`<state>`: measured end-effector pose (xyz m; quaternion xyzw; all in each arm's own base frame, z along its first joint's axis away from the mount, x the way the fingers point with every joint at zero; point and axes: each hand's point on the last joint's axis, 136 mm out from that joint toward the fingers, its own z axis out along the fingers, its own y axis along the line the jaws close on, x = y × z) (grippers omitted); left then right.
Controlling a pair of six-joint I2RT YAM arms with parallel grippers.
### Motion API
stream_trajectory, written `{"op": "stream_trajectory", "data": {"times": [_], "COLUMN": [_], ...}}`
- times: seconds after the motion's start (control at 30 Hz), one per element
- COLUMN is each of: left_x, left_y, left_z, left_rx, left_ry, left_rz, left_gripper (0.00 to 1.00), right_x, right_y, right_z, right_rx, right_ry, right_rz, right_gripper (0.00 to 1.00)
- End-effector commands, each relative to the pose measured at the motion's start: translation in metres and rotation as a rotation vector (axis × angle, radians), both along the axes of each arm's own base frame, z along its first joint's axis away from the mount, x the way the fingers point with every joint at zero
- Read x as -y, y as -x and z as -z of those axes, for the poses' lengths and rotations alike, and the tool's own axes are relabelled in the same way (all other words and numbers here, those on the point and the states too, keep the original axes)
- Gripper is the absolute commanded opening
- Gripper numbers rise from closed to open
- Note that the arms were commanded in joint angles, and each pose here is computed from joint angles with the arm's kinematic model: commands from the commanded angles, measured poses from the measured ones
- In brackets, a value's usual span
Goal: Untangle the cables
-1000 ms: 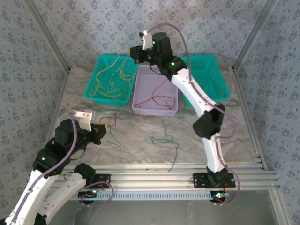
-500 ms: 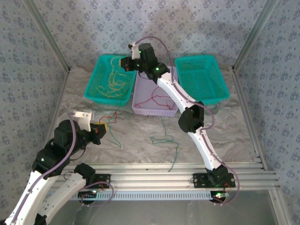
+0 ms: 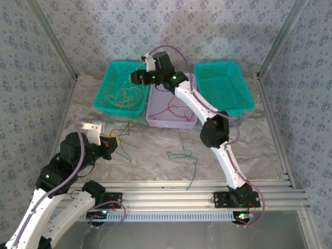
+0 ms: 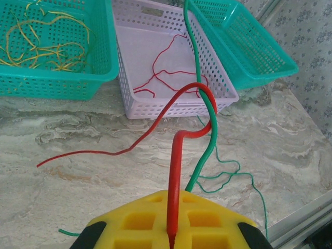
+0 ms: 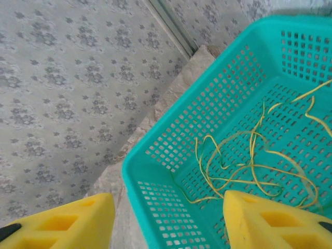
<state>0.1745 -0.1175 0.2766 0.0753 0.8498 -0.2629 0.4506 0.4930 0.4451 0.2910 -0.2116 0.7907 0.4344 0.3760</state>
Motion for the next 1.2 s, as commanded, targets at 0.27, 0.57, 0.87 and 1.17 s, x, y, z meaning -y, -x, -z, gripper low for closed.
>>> {"op": "stream_trajectory", "data": {"times": [0.27, 0.57, 0.87, 1.17], "left_x": [0.005, 0.021, 0.027, 0.037], "left_y": [-0.009, -0.015, -0.026, -0.034], "left_z": [-0.012, -0.027, -0.029, -0.033], "left_rx": [0.013, -0.006, -0.022, -0.039], "left_ry": [0.044, 0.18, 0.248, 0.308], "left_rz": [-0.014, -0.001, -0.03, -0.025], "left_gripper": [0.0, 0.0, 0.0, 0.0], "right_x": [0.094, 0.09, 0.067, 0.031], "right_y": [0.105, 0.229, 0.285, 0.292], "right_z": [-0.131, -0.074, 0.003, 0.034], "right_rx": [0.307, 0.275, 0.197, 0.184], "right_ry": [-0.052, -0.129, -0.065, -0.058], "right_rz": [0.016, -0.23, -0.366, -0.404], "right_gripper": [0.62, 0.65, 0.65, 0.66]}}
